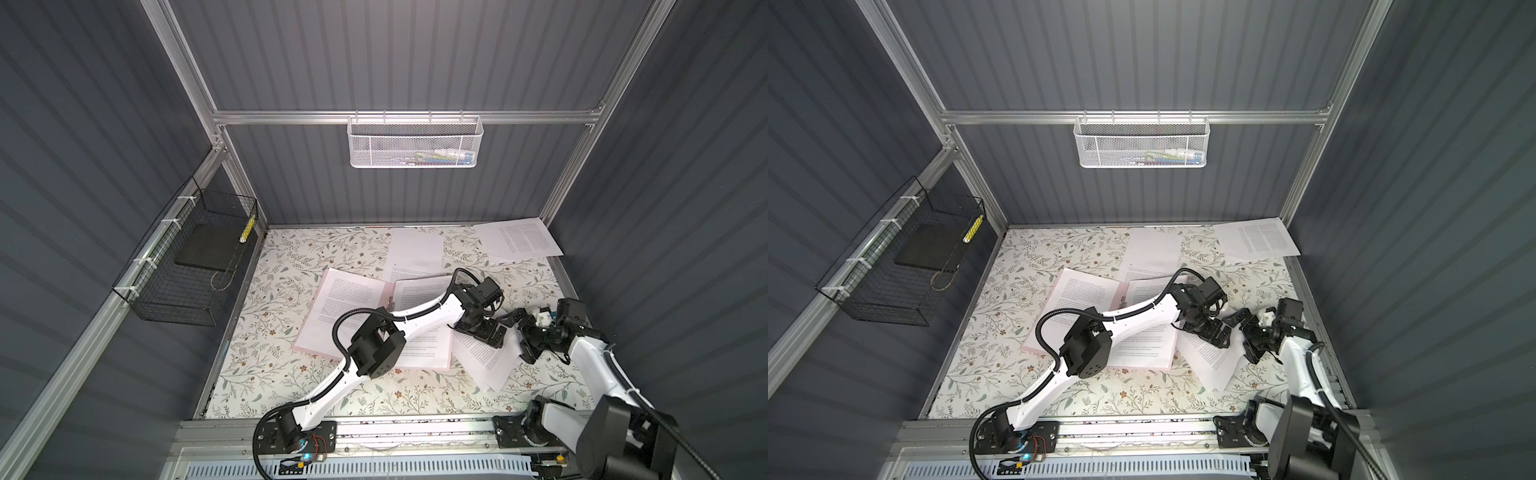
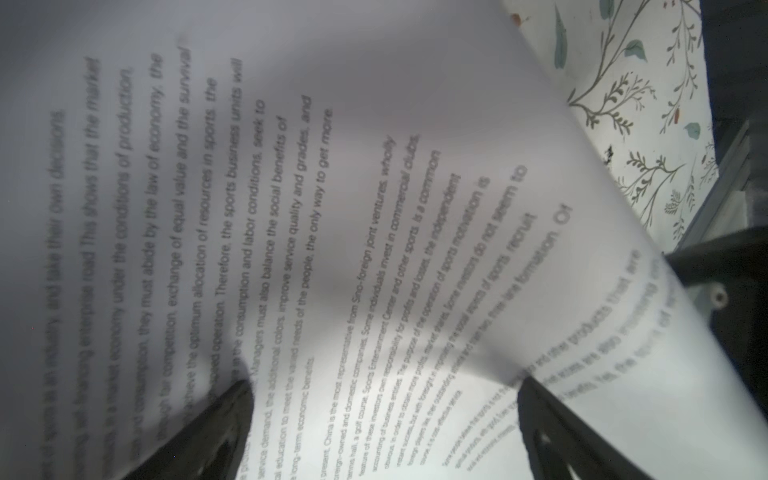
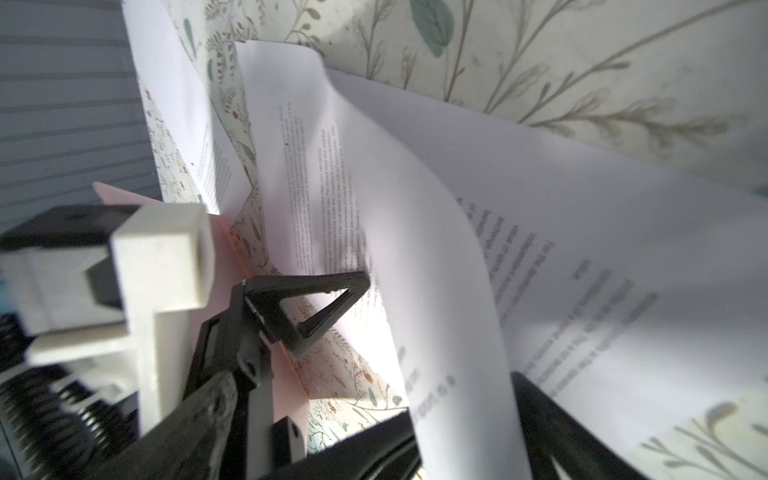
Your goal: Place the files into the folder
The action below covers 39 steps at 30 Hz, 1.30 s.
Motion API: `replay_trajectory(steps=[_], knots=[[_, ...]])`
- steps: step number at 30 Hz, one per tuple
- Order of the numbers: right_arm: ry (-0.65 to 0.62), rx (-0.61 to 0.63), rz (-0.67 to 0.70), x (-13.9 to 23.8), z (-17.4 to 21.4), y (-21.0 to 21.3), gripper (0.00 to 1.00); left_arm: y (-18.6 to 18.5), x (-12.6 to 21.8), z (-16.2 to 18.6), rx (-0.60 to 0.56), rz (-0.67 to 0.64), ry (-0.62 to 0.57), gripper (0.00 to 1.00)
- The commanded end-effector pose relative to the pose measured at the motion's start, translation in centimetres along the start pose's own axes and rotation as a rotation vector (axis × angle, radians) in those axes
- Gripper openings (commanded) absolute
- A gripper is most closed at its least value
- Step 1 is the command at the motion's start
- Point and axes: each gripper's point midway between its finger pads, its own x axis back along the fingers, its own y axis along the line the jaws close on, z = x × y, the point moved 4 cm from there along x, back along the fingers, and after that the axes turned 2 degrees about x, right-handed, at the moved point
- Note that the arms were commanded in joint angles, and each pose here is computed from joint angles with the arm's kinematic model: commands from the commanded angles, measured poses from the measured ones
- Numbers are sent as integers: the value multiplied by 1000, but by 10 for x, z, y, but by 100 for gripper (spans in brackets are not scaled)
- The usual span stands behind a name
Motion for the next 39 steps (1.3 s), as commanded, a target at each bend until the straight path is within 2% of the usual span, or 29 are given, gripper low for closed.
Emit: replay_trajectory(steps=[1, 4, 9, 15, 21, 24, 25, 31, 32, 33, 34, 39], knots=[[12, -52, -44, 7, 13, 4, 99, 23, -28, 18, 26, -32, 90, 100], [15, -90, -56, 4, 21, -2, 99, 22, -28, 17, 28, -26, 86, 100], [-5, -142, 6, 3, 32, -21, 99, 22, -27, 17, 27, -26, 87, 100], [-78, -119, 57, 7, 30, -29, 96, 22, -27, 18, 30, -22, 87, 100], [-131, -127, 110, 11, 28, -37, 74, 20, -24, 17, 26, -20, 82, 100], [-158, -130, 141, 14, 28, -42, 68, 19, -22, 17, 27, -18, 79, 100], [-167, -129, 149, 15, 28, -43, 63, 18, -22, 17, 26, -18, 79, 100], [-178, -130, 217, 18, 32, -53, 43, 16, -17, 14, 21, -19, 71, 100], [-182, -132, 240, 20, 32, -55, 44, 16, -16, 14, 21, -19, 69, 100], [-180, -140, 266, 23, 34, -58, 92, 16, -16, 14, 21, -21, 68, 100], [-198, -158, 324, 28, 34, -64, 99, 16, -15, 14, 20, -24, 66, 100], [-229, -161, 338, 30, 32, -66, 99, 15, -15, 13, 22, -21, 65, 100]])
